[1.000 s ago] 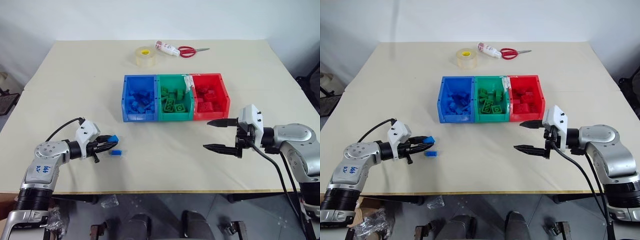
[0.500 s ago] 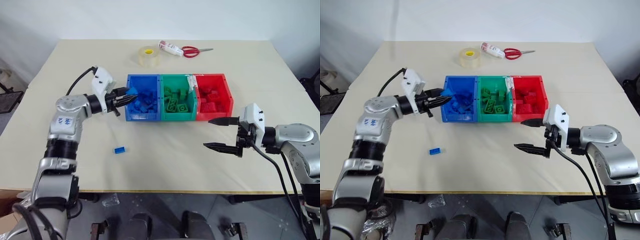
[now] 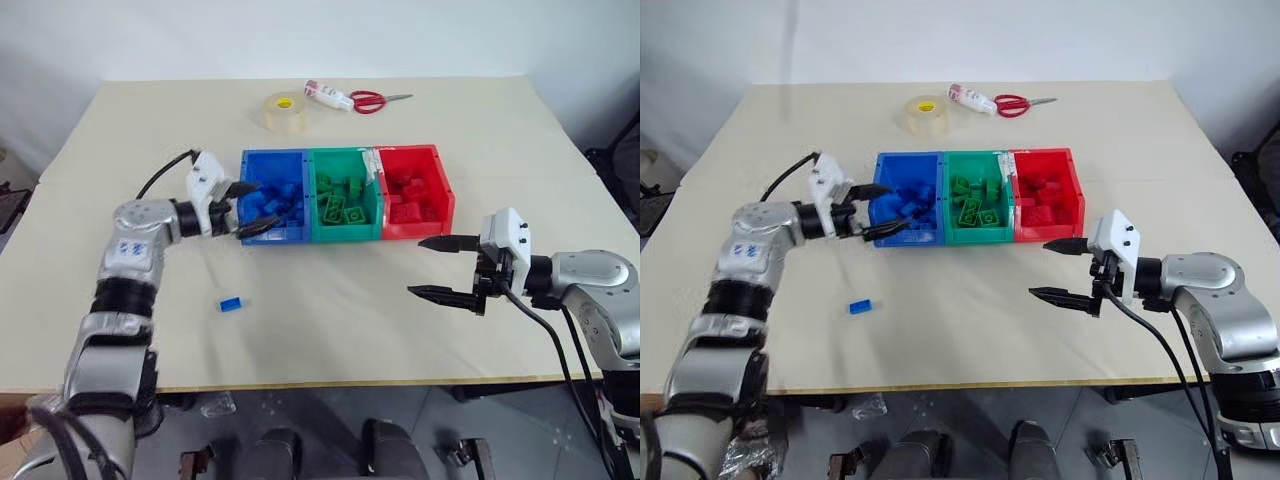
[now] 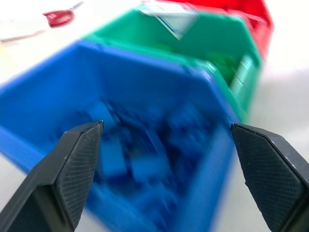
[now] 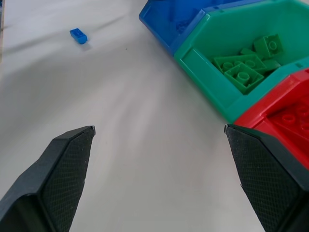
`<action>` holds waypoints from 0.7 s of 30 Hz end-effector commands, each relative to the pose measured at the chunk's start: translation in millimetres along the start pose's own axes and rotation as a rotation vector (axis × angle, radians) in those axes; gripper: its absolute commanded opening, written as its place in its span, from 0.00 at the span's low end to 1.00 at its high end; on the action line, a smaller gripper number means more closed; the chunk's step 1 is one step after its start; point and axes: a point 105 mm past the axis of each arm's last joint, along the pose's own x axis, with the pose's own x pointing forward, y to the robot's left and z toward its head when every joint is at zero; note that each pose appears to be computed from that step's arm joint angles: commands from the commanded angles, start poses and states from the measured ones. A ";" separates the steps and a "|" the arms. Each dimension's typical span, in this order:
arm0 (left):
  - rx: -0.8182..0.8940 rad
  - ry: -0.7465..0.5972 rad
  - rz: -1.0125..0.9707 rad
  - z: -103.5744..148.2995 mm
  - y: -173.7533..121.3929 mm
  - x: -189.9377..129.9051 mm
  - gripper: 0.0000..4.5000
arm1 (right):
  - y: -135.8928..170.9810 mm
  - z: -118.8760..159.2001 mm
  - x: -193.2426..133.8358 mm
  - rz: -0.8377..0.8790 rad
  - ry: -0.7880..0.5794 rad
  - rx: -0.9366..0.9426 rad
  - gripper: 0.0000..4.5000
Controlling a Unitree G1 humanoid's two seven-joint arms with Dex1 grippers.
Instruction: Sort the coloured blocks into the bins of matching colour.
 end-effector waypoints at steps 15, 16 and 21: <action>-0.038 0.203 -0.109 -47.5 -61.6 -141.7 1.00 | -8.3 9.2 6.0 0.082 -0.012 -0.039 1.00; -0.033 0.196 -0.114 -46.3 -62.2 -138.6 1.00 | -8.7 9.7 6.3 0.083 -0.012 -0.041 1.00; 0.005 0.163 -0.151 -43.0 -66.8 -106.8 1.00 | -8.9 10.8 6.0 0.083 -0.010 -0.047 1.00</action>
